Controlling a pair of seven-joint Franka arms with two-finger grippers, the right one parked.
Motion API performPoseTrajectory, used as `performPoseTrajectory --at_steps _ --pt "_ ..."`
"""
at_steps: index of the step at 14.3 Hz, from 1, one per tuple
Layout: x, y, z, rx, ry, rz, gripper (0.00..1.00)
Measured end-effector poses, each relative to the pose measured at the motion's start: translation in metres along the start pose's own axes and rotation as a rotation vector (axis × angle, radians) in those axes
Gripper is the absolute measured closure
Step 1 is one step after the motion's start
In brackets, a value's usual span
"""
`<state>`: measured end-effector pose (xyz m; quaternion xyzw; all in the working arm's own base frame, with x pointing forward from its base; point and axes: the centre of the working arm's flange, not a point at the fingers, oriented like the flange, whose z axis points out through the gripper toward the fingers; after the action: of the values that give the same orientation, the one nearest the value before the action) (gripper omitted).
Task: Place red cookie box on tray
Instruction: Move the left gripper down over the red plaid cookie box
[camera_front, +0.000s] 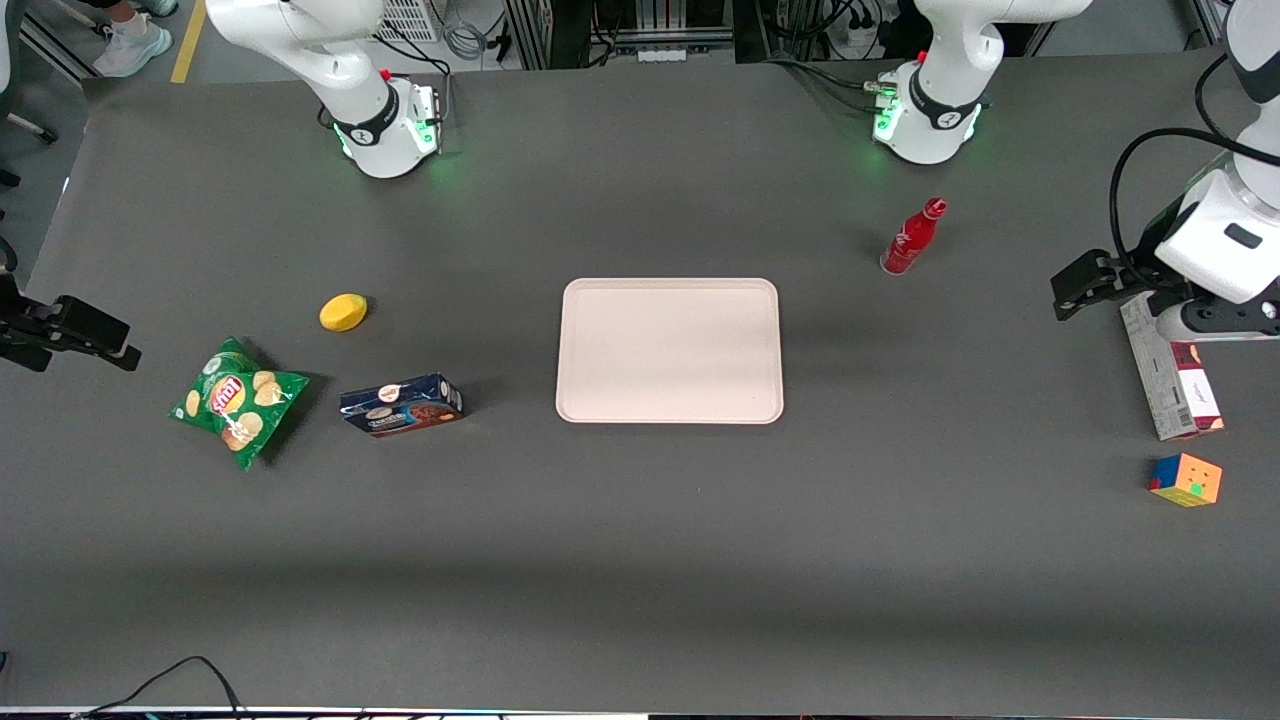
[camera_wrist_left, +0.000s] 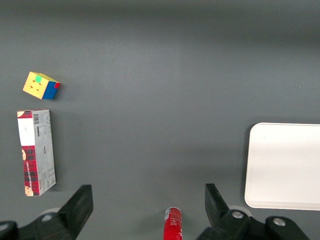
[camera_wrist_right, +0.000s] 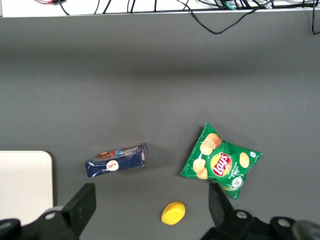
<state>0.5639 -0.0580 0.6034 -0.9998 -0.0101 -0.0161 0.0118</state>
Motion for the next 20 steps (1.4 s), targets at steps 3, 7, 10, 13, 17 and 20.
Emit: performPoseTrajectory --at_steps 3,7,10,13,17,20 --pt "0.0 0.0 0.0 0.0 -0.001 0.0 0.0" --pt "0.0 0.001 0.001 0.0 -0.001 0.002 0.0" --pt "0.001 0.002 0.002 0.0 -0.004 0.003 0.0" --pt "0.002 0.002 0.005 0.001 -0.008 0.003 0.0" --pt "0.004 0.0 0.009 0.003 -0.018 -0.001 0.0" --pt "0.008 -0.017 0.018 0.008 -0.035 -0.011 0.0"
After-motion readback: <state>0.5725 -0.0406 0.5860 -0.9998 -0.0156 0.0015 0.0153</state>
